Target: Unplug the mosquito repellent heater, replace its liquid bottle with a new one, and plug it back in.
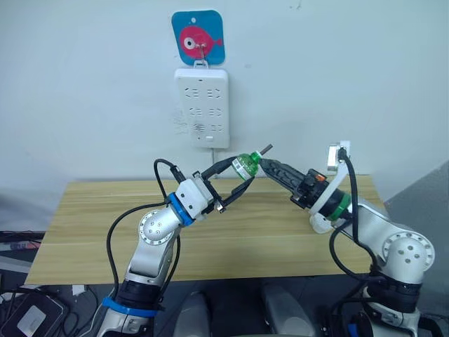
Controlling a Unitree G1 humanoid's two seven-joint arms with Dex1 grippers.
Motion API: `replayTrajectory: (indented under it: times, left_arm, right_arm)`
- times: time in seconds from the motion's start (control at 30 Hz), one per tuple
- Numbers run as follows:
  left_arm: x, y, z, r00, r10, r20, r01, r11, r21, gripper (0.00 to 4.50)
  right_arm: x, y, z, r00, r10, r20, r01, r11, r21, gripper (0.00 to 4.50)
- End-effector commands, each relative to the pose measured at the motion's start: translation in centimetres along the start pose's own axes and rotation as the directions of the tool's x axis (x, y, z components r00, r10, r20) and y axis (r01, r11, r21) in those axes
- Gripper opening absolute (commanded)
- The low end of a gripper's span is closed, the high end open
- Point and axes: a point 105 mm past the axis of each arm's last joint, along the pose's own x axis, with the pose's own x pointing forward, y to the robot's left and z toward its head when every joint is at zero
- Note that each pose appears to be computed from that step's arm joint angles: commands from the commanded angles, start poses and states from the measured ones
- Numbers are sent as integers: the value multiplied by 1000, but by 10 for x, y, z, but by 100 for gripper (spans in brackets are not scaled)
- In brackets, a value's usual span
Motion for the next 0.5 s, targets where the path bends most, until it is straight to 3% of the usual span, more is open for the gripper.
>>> replayTrajectory:
  times: [0.03,0.13,0.23,0.5]
  left_arm:
    - [4,-2,15,998,-3,59,1,999,32,221]
    - [5,-2,15,998,-2,62,0,999,32,221]
    - [6,-2,16,998,2,66,-4,999,39,221]
    - [4,-5,17,997,-10,70,6,999,49,221]
  right_arm:
    - [10,16,8,997,68,48,-68,998,-3,450]
    - [14,19,4,995,88,37,-88,996,10,450]
    - [16,19,2,995,91,32,-92,996,20,388]
    - [18,26,-2,992,126,24,-127,991,48,95]
